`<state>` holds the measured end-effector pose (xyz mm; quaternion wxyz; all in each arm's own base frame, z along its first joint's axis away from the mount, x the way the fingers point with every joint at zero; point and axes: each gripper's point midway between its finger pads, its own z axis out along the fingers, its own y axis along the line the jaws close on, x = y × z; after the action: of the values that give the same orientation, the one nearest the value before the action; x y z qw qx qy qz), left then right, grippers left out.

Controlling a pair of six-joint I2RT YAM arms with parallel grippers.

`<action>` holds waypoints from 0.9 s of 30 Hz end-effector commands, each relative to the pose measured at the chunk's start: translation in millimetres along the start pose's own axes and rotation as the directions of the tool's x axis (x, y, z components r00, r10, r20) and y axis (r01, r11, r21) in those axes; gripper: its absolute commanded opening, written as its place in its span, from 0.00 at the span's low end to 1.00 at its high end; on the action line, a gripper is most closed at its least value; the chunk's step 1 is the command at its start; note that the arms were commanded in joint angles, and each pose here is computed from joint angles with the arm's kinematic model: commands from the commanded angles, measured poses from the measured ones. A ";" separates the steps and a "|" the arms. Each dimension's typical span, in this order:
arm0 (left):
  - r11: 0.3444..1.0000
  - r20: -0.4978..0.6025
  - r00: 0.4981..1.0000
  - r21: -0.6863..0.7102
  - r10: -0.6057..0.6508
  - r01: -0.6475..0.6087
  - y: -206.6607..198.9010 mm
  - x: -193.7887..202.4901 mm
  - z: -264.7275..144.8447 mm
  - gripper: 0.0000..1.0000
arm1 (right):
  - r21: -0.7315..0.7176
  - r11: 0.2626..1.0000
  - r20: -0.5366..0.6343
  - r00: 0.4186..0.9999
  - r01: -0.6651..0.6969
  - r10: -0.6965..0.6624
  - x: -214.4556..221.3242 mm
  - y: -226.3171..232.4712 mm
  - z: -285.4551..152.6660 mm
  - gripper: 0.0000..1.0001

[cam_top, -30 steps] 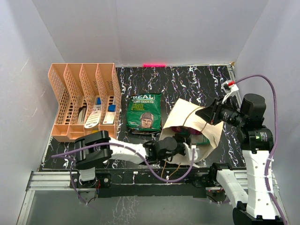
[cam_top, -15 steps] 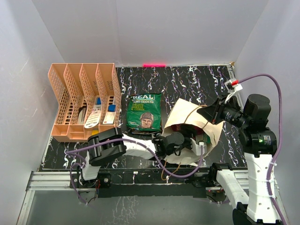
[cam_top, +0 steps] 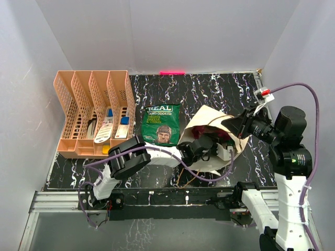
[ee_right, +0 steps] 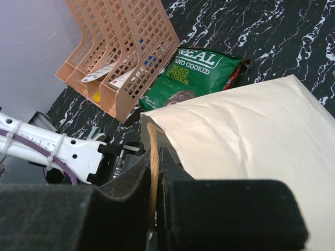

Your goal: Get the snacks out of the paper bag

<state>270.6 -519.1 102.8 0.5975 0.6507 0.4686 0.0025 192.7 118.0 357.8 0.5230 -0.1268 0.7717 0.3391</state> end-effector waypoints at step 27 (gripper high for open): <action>0.891 0.336 0.827 0.215 -0.451 0.399 65.5 -141.3 -198.3 0.00 | 0.223 0.975 0.193 0.980 0.013 -0.057 -40.3 -38.1 -0.5 0.08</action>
<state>146.8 -451.6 209.2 0.5752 0.6137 0.5056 -0.1921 218.1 88.2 358.1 0.5725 -0.0540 0.7742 0.2644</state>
